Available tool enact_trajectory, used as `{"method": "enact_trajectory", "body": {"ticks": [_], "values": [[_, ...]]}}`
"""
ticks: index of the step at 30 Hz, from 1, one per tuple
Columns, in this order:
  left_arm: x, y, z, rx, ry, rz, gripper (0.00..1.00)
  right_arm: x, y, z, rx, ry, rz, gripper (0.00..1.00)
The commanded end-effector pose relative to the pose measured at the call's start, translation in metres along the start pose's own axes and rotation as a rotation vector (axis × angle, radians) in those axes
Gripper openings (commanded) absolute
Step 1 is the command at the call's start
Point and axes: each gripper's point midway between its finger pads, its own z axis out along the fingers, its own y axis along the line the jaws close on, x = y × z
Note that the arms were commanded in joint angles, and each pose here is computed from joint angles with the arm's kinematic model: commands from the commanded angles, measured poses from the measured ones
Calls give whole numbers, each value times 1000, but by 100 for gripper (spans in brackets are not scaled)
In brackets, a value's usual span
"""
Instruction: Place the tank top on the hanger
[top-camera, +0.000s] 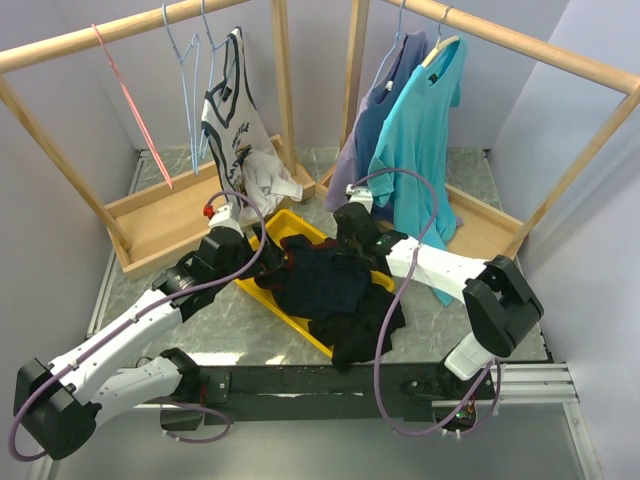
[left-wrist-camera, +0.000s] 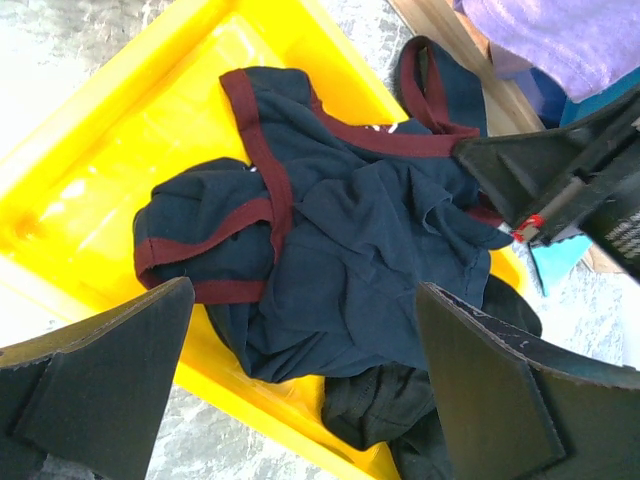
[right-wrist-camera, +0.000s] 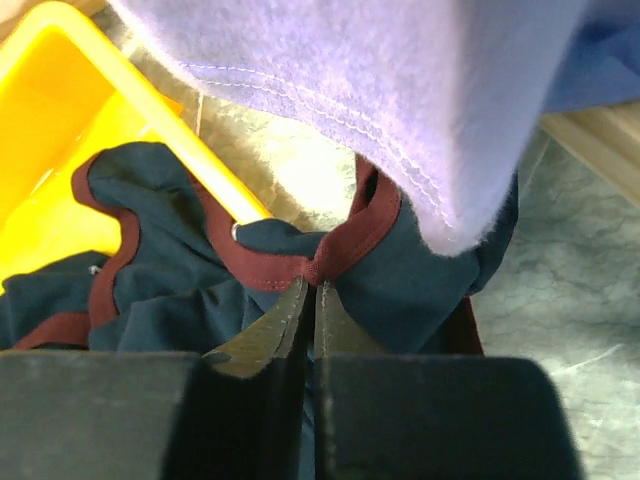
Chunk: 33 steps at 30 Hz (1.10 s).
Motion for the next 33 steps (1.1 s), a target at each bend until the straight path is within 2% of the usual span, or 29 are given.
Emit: {"method": "enact_trajectory", "body": {"ticks": [1,6,10,12,16,18,22,25,27,29,33], "values": [[-6,-12,-4,62,-29,-14,99,-41,18,-33,-86,-112,39,0],[-9,-9,-5,50,-45,-24,99,-37,72,-97,-257,-135,-34,0],[-7,-5,-5,34,-38,-19,99,-46,81,-158,-290,-233,-68,0],[-8,-7,-6,46,-43,-26,99,-50,74,-175,-292,-252,-50,0],[-12,-21,-15,141,-65,-21,99,-80,40,-220,-286,-374,12,0],[-10,-27,-17,180,-56,-10,99,-74,26,-226,-269,-367,5,0],[-1,-31,-14,214,-25,8,99,-25,13,-214,-296,-250,7,0],[8,-36,-8,245,17,27,94,26,12,-197,-336,-133,50,0],[11,-41,-6,269,36,46,91,70,23,-190,-414,-30,80,0],[16,-40,2,257,63,63,91,91,33,-188,-460,14,102,0],[19,-49,15,259,105,120,90,149,48,-195,-487,118,33,0]]}}
